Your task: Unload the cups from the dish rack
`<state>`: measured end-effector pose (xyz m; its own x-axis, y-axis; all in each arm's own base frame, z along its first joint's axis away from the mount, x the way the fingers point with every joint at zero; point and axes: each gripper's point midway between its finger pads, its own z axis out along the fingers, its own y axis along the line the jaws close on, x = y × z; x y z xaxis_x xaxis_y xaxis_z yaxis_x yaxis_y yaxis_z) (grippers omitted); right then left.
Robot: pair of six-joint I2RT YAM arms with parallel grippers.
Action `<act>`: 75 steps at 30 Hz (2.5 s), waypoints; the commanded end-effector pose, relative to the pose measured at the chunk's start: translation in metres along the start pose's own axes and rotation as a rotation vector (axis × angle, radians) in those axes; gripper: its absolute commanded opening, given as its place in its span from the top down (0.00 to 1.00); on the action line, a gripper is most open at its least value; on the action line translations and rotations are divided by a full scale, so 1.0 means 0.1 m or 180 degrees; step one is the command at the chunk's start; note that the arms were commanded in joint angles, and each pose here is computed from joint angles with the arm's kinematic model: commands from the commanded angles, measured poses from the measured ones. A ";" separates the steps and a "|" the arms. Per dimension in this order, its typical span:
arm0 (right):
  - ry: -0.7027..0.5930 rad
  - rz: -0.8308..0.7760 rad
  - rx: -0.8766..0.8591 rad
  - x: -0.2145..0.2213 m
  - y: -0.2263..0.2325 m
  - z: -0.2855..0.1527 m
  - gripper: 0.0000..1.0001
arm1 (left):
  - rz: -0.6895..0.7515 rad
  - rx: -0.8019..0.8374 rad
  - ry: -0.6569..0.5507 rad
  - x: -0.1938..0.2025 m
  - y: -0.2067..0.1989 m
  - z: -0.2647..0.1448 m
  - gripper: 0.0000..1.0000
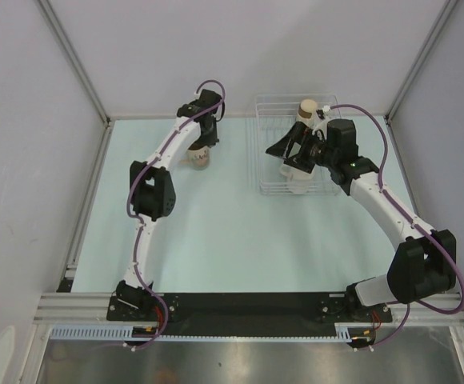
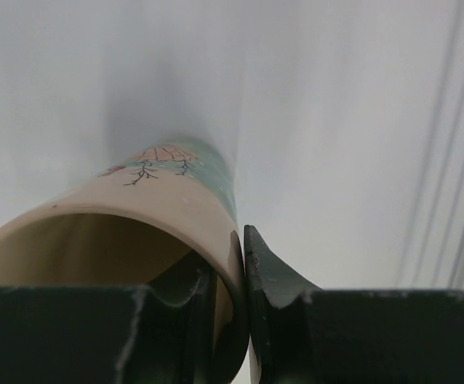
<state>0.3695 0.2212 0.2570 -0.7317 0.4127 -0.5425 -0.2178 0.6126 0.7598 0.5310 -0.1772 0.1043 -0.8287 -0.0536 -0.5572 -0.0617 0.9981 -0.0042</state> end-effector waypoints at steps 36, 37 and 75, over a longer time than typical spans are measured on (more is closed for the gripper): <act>-0.0219 -0.1306 0.2404 -0.28 -0.80 -0.56 0.01 | 0.0085 0.1076 -0.1367 0.20 -0.59 -2.61 0.00; -0.0251 -0.1311 0.2568 -0.32 -0.85 -0.62 0.00 | 0.0114 0.1108 -0.1358 0.30 -0.60 -2.67 0.00; 0.0197 -0.0850 0.2556 -0.09 -1.72 0.37 0.00 | 0.0263 0.1050 -0.1044 1.35 -0.07 -2.66 0.00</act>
<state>0.4256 0.1280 0.1091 -0.7846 0.1351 -0.6051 0.1203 0.9906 0.0651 0.2719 -0.2010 0.2453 -0.6118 0.0231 -0.7907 0.2393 0.9581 -0.1572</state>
